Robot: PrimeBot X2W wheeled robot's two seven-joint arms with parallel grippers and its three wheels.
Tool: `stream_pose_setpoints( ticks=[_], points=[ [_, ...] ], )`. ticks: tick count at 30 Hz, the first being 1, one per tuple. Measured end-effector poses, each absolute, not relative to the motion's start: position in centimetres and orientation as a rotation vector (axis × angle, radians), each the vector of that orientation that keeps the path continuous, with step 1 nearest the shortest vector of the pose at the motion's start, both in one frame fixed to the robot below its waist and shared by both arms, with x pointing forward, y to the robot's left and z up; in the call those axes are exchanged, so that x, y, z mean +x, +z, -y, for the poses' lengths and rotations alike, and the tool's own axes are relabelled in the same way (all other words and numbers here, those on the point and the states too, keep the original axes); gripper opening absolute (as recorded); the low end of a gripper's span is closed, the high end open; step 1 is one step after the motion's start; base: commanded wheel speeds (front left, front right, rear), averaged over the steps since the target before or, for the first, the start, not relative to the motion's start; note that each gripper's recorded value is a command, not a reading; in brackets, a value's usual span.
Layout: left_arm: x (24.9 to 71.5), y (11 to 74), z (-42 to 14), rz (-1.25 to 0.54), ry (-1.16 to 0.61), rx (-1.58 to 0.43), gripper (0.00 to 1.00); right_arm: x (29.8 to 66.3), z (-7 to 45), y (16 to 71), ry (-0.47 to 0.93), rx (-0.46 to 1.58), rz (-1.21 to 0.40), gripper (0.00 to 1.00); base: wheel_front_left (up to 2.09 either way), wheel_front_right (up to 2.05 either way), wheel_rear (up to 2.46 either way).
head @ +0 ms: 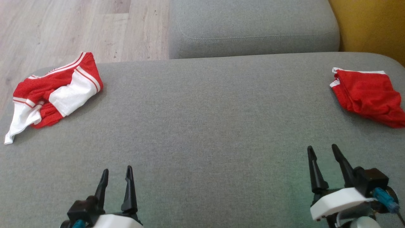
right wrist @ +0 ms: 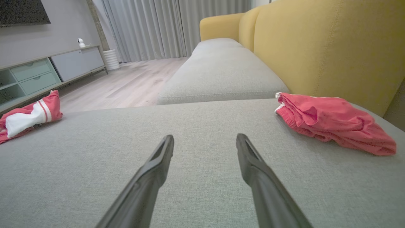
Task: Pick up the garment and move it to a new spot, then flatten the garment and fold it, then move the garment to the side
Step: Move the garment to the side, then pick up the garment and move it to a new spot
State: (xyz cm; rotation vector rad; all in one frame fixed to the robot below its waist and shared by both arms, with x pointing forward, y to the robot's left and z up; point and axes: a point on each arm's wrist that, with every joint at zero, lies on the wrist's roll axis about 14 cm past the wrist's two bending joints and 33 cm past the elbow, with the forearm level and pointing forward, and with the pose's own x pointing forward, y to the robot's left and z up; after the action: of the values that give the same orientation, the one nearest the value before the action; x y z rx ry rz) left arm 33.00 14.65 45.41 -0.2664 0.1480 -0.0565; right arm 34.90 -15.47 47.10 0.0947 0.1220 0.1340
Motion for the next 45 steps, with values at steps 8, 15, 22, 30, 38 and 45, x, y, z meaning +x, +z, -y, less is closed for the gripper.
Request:
stream_pose_setpoints(
  ticks=[8, 15, 22, 30, 38, 45],
  points=[
    [32.4, 44.8, -14.4, -0.163, -0.059, -0.261, 1.0, 34.7, 13.7, 47.6, 0.186, 0.119, -0.099, 1.0, 0.0, 0.0, 0.0],
    [32.3, 44.7, -14.8, -0.165, -0.048, -0.261, 1.0, 34.8, 13.3, 47.5, 0.197, 0.12, -0.098, 1.0, 0.0, 0.0, 0.0],
    [32.0, 44.5, -15.1, -0.167, -0.035, -0.262, 1.0, 35.0, 13.0, 47.3, 0.207, 0.119, -0.105, 1.0, 0.0, 0.0, 0.0],
    [30.9, 44.5, -16.8, -0.161, 0.024, -0.267, 1.0, 35.9, 10.4, 47.2, 0.286, 0.105, -0.111, 1.0, 0.0, 0.0, 0.0],
    [27.8, 44.7, -21.8, -0.135, 0.196, -0.265, 1.0, 37.1, 4.2, 47.1, 0.472, 0.105, -0.122, 1.0, 0.0, 0.0, 0.0],
    [23.9, 45.2, -26.5, -0.1, 0.382, -0.261, 1.0, 36.9, -1.9, 46.6, 0.655, 0.1, -0.152, 1.0, 0.0, 0.0, 0.0]
  ],
)
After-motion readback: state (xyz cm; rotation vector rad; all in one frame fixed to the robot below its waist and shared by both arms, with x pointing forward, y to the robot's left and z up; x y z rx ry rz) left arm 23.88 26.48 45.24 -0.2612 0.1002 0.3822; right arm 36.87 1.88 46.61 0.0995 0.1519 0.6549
